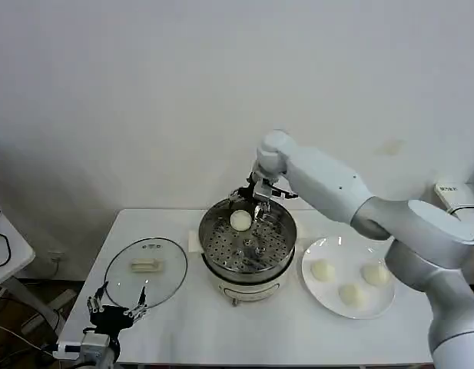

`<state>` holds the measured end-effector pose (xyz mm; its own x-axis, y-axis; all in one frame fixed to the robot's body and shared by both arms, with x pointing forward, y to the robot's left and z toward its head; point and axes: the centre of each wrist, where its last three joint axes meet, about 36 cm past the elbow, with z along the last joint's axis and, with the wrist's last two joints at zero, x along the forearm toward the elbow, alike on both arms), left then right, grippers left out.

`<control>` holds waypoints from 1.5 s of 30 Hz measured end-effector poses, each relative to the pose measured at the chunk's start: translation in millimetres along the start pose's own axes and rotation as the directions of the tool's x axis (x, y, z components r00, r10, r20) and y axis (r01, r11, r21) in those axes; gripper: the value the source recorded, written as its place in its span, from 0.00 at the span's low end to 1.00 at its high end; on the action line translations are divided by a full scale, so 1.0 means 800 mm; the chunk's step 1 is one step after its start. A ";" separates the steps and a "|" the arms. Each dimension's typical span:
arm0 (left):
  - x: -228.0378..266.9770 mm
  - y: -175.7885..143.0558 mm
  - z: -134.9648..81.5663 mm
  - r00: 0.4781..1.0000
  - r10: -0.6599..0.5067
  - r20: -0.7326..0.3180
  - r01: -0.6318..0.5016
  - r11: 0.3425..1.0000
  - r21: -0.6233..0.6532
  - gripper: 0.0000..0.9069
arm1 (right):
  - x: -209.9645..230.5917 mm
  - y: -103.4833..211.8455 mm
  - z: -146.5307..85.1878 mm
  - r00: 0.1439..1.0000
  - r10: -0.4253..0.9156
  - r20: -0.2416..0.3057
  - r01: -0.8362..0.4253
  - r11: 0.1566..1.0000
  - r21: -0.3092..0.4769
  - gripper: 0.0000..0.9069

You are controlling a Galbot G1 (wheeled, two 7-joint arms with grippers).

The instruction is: Take steamed baozi put them in steamer then cover it.

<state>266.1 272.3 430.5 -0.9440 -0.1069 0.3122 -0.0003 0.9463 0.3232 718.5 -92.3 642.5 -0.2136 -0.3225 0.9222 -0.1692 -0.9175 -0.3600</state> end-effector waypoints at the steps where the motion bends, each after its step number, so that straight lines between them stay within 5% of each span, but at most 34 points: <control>1: 0.000 0.000 -0.001 1.000 -0.001 0.003 0.001 1.000 0.001 1.00 | 0.009 0.002 -0.002 1.000 0.009 -0.001 -0.009 1.000 -0.011 1.00; 9: -0.001 -0.002 -0.007 1.000 0.005 0.020 -0.006 1.000 0.009 1.00 | 0.083 0.046 -0.002 0.998 0.053 -0.033 -0.057 0.988 -0.147 1.00; 18: -0.002 -0.005 -0.015 0.999 0.025 0.043 -0.026 1.000 0.010 1.00 | 0.158 0.136 -0.001 0.994 0.044 -0.096 -0.080 0.909 -0.409 1.00; 33: 0.000 -0.008 -0.014 0.998 0.047 0.045 -0.047 0.999 0.000 1.00 | 0.197 0.287 -0.019 0.990 -0.018 -0.138 -0.106 0.542 -0.834 1.00; 45: 0.001 -0.008 -0.015 0.998 0.050 0.045 -0.050 0.999 0.004 1.00 | 0.147 0.327 -0.038 0.986 -0.147 -0.084 -0.032 0.323 -0.946 1.00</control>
<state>269.0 263.0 439.3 -0.9567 -0.0458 0.2875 0.0458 0.9516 0.3039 619.6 -362.9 652.8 -0.2664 -0.1639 0.9498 -0.9577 -0.0661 -0.2800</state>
